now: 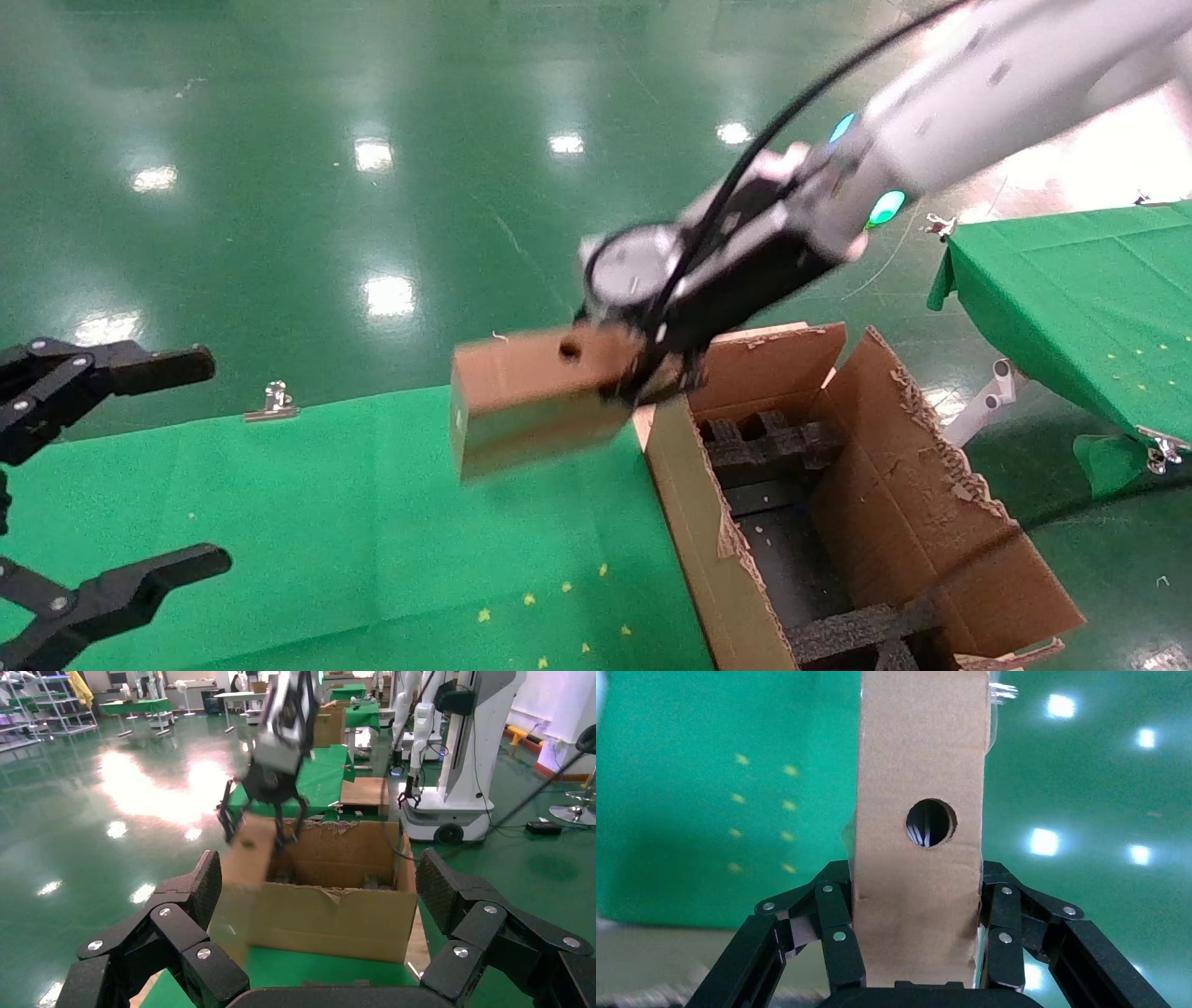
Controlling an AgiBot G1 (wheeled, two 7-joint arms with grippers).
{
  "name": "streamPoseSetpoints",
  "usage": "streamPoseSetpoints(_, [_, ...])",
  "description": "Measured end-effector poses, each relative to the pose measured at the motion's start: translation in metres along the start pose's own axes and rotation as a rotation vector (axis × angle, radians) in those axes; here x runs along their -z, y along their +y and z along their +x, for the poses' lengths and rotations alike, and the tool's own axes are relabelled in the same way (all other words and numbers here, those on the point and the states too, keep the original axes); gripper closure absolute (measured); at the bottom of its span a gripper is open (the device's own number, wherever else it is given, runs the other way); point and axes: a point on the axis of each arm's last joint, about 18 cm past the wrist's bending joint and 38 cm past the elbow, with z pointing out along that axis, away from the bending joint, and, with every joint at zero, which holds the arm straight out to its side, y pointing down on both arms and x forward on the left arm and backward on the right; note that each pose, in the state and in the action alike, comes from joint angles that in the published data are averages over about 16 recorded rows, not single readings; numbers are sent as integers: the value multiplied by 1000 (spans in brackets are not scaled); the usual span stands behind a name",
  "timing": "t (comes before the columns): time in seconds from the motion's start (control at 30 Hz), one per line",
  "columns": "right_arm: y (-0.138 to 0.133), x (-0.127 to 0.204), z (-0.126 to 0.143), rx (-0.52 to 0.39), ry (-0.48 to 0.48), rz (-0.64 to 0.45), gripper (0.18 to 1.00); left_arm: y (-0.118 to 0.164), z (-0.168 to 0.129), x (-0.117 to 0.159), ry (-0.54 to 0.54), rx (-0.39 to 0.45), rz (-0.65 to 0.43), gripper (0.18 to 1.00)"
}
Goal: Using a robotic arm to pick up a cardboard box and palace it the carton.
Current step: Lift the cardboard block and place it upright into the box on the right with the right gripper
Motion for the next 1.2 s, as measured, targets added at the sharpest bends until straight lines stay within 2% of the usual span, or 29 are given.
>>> streamPoseSetpoints(0.27, [5, 49, 14, 1, 82, -39, 792, 0, 0, 0, 0, 0, 0, 184])
streamPoseSetpoints(0.5, [30, 86, 1, -68, 126, -103, 794, 0, 0, 0, 0, 0, 0, 184])
streamPoseSetpoints(0.67, [55, 117, -21, -148, 157, -174, 795, 0, 0, 0, 0, 0, 0, 184])
streamPoseSetpoints(0.87, [86, 145, -62, -261, 176, -270, 796, 0, 0, 0, 0, 0, 0, 184])
streamPoseSetpoints(1.2, [127, 156, -126, -439, 178, -340, 798, 0, 0, 0, 0, 0, 0, 184])
